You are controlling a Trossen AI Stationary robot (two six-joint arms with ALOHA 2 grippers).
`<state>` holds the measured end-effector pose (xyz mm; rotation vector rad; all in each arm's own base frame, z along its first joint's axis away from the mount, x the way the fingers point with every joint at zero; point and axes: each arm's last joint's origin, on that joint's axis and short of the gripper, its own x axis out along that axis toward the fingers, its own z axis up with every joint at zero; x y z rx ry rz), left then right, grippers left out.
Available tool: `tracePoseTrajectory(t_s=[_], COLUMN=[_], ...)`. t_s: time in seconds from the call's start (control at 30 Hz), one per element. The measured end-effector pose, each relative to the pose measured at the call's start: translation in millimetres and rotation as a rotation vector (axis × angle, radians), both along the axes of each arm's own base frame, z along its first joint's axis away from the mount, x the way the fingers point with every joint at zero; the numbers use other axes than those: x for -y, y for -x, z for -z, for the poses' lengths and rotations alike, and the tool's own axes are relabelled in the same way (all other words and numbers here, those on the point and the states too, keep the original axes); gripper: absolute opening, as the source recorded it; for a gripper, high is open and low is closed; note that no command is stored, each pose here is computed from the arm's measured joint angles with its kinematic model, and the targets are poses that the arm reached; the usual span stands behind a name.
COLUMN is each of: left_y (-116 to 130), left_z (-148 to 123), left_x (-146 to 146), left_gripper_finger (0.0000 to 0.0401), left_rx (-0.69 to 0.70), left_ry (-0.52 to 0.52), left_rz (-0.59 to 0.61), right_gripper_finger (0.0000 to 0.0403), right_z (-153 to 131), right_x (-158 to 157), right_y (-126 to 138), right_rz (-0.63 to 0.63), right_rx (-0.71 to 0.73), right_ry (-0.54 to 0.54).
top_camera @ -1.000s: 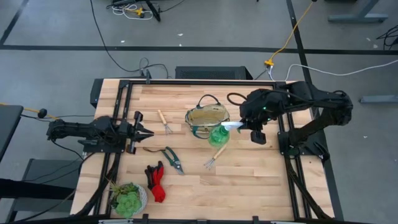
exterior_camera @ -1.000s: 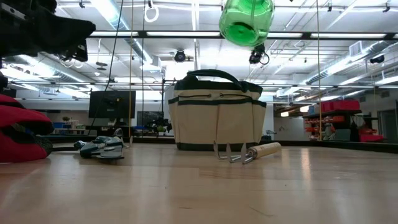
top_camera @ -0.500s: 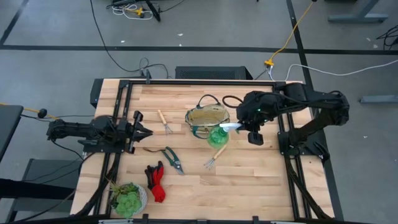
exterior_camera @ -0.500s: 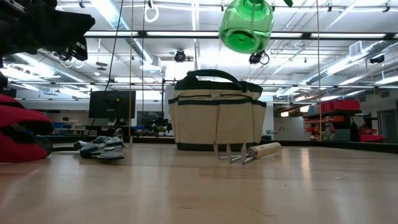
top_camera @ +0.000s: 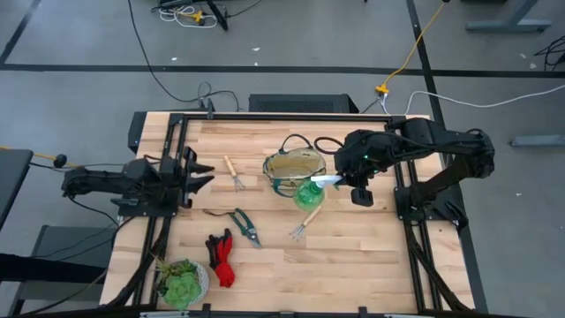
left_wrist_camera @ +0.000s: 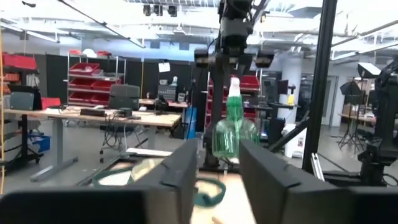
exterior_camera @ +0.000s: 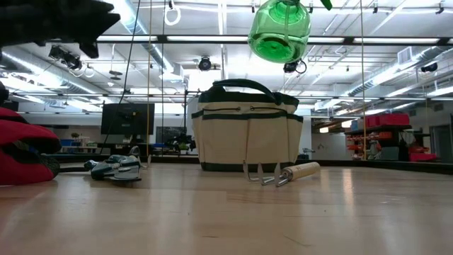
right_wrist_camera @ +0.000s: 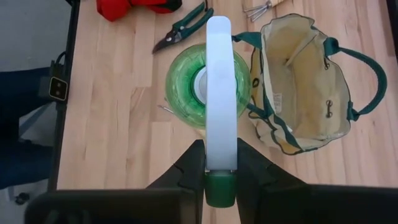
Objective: Pick & Place Garden tools in Gardening bag
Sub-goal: Put the green spray bottle into the gardening bag
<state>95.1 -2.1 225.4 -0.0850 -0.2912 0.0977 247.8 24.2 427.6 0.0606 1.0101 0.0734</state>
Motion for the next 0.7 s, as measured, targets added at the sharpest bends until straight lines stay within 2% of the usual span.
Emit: tracePoseTrajectory(t_s=[0.2, 0.37, 0.53, 0.7], left_y=[-11.1, -26.2, -46.6, -71.8], left_z=[-25.5, -47.9, -71.0, -89.3], left_x=[0.9, 2.0, 3.3, 4.9], left_gripper_finger=[0.0243, 0.0306, 0.0338, 0.0344], left_rx=[-0.039, -0.077, -0.11, -0.15], left_ry=[-0.002, -0.004, -0.004, -0.011], left_rz=[0.0, 0.0, -0.012, -0.023], right_gripper_finger=[0.0055, 0.0055, 0.0055, 0.0055], right_z=[0.0, 0.0, 0.0, 0.0], right_x=[0.3, 0.3, 0.3, 0.3], right_y=[-0.1, -0.1, -0.1, -0.1], right_rz=[0.005, 0.005, 0.005, 0.005], right_rx=[0.001, 0.002, 0.002, 0.002], right_ry=[0.01, 0.01, 0.01, 0.009])
